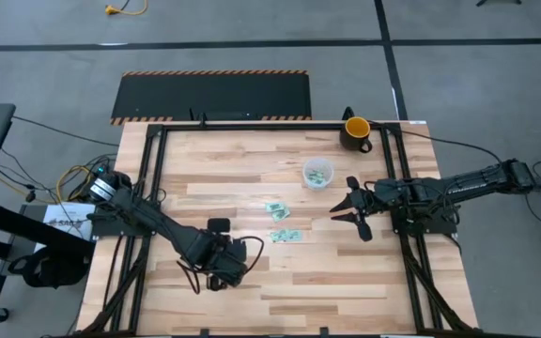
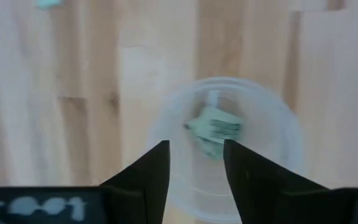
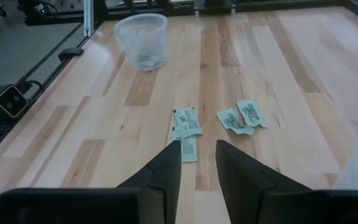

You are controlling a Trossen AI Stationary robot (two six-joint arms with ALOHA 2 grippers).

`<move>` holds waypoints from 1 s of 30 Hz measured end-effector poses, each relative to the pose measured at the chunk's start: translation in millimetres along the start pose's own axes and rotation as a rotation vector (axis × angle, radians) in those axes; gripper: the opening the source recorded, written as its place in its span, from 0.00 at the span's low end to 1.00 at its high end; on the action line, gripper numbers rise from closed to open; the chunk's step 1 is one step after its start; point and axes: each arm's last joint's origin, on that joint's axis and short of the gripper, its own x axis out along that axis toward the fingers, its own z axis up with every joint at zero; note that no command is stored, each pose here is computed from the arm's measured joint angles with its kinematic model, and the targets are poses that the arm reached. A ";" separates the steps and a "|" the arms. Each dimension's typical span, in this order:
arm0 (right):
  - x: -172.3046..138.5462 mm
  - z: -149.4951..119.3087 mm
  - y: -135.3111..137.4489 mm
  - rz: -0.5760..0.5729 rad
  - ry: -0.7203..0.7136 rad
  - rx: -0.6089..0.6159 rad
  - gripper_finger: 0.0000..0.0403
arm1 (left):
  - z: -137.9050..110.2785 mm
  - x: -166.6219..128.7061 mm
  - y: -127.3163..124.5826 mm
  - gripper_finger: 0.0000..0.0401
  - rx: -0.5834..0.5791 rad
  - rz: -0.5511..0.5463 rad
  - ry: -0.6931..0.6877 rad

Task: Pick and place Stevia / Truvia into bins
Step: Put the stevia packet into the bottom transparent container

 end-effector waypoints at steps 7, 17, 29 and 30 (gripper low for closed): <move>0.1 0.4 0.0 0.000 -0.004 0.000 0.23 | 5.1 -9.4 30.7 0.36 0.135 0.269 -0.062; 0.0 2.7 0.0 -0.001 -0.028 -0.009 0.23 | 31.8 -46.2 129.6 0.36 0.160 0.213 -0.305; 0.0 3.1 -0.7 -0.025 -0.032 -0.087 0.23 | 52.3 -4.1 253.7 0.36 0.056 -0.082 -0.397; 0.0 3.3 -1.0 -0.035 -0.034 -0.089 0.23 | 53.8 3.7 259.1 0.36 0.044 -0.111 -0.389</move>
